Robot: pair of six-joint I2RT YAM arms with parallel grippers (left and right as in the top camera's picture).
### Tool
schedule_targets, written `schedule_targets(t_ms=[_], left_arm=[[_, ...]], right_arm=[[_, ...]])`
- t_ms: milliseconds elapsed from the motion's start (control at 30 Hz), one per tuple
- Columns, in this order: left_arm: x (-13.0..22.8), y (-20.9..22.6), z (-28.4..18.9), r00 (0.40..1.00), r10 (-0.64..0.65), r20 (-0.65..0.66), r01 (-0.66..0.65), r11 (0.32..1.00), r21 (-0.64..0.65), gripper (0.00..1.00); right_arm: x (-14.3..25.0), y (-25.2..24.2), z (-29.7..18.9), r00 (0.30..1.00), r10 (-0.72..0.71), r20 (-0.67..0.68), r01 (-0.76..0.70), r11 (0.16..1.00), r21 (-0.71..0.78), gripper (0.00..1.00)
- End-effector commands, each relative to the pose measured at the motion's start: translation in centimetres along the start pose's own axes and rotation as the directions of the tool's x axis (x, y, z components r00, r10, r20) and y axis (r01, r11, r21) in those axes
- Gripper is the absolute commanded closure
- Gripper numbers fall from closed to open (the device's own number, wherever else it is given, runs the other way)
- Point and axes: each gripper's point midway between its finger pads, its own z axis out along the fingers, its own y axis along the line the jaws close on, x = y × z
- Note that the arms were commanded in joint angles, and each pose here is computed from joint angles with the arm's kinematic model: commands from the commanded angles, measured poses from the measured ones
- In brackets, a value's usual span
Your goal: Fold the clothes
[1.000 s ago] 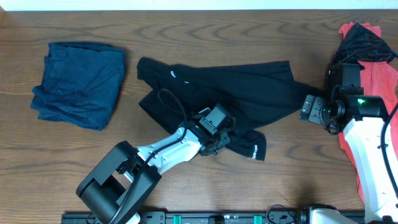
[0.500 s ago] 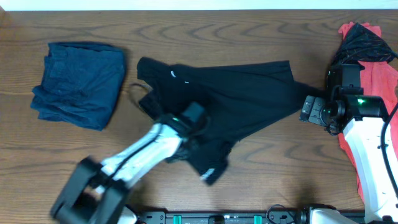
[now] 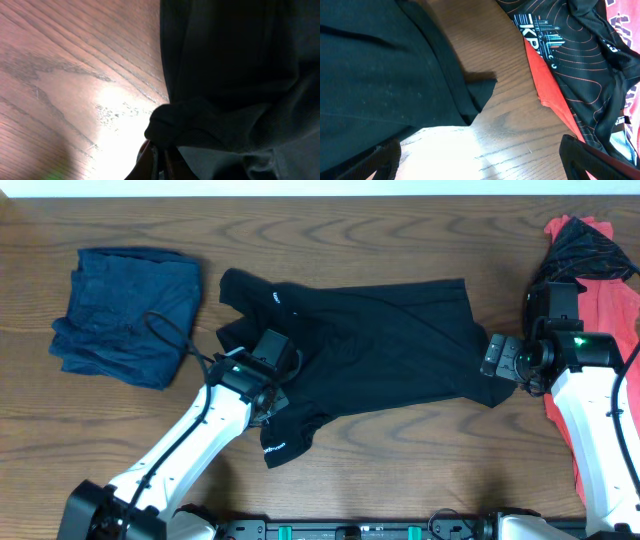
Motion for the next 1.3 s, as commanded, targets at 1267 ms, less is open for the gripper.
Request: schedule_targets(t_ms=[1267], left_arm=[[-2.3,2.7,-2.3,0.994,0.028,0.103,-0.025,0.999,-0.022,0.94]], right_arm=[[2.5,7.1,14.9,0.993,-0.101,0.066,0.114,0.959,-0.260,0.18]])
